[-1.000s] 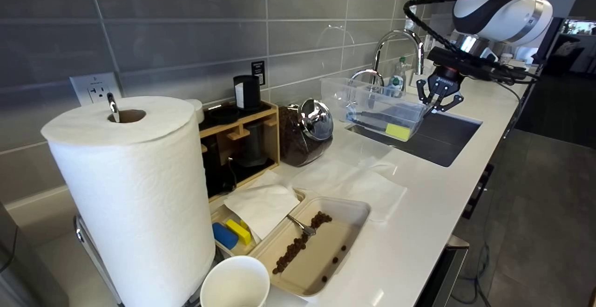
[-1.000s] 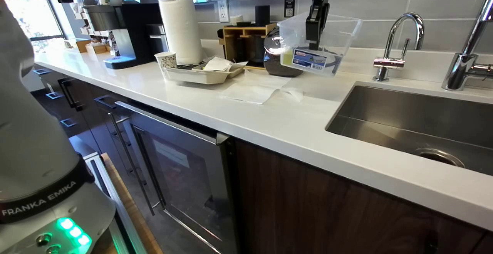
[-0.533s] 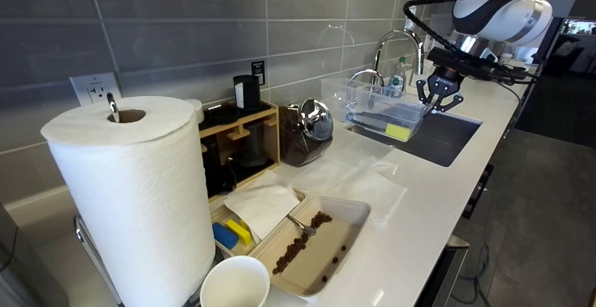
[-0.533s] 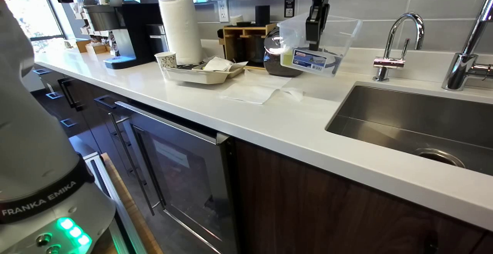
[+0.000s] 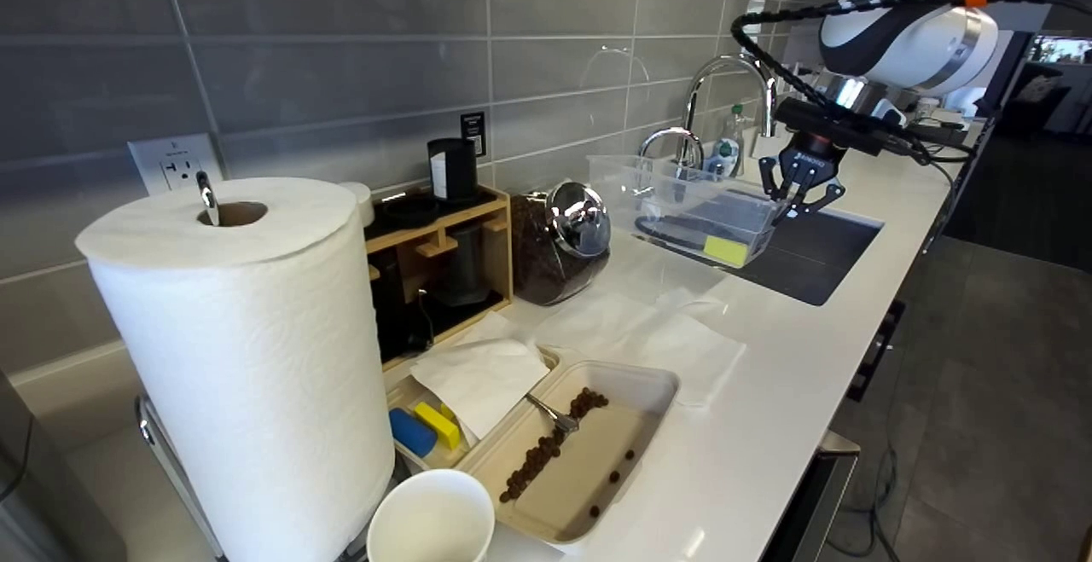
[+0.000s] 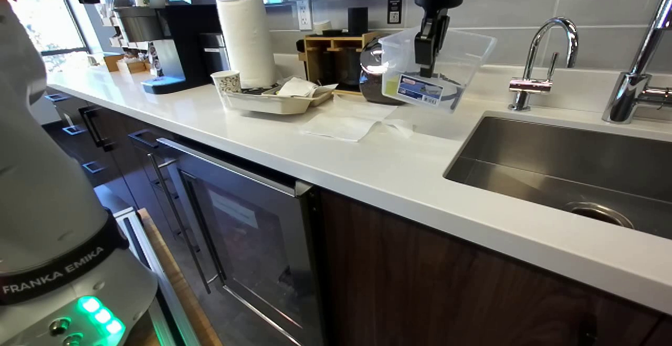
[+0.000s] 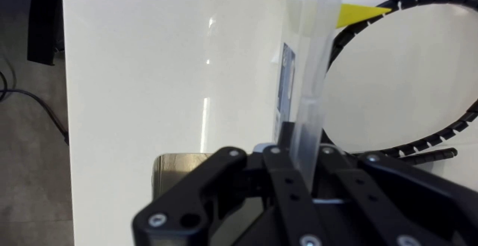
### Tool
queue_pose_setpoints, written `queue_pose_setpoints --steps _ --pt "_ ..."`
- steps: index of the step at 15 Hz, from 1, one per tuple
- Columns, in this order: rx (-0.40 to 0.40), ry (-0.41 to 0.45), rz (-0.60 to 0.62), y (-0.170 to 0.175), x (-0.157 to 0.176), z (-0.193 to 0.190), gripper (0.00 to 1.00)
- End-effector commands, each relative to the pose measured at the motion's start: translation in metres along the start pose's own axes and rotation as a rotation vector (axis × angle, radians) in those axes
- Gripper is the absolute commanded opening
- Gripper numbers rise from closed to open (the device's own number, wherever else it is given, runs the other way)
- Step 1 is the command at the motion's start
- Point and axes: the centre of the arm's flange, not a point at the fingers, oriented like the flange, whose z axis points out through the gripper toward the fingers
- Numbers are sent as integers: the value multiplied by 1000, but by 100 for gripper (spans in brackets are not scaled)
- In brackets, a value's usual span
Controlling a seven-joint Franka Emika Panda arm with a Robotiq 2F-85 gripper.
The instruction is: Move the basket to the right
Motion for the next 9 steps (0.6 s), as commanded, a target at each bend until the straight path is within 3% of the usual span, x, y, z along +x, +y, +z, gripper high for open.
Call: queue_pose_setpoints --steps 1,9 --pt "-4 30 32 -15 -1 4 2" --pt "-11 60 39 -46 -9 18 2"
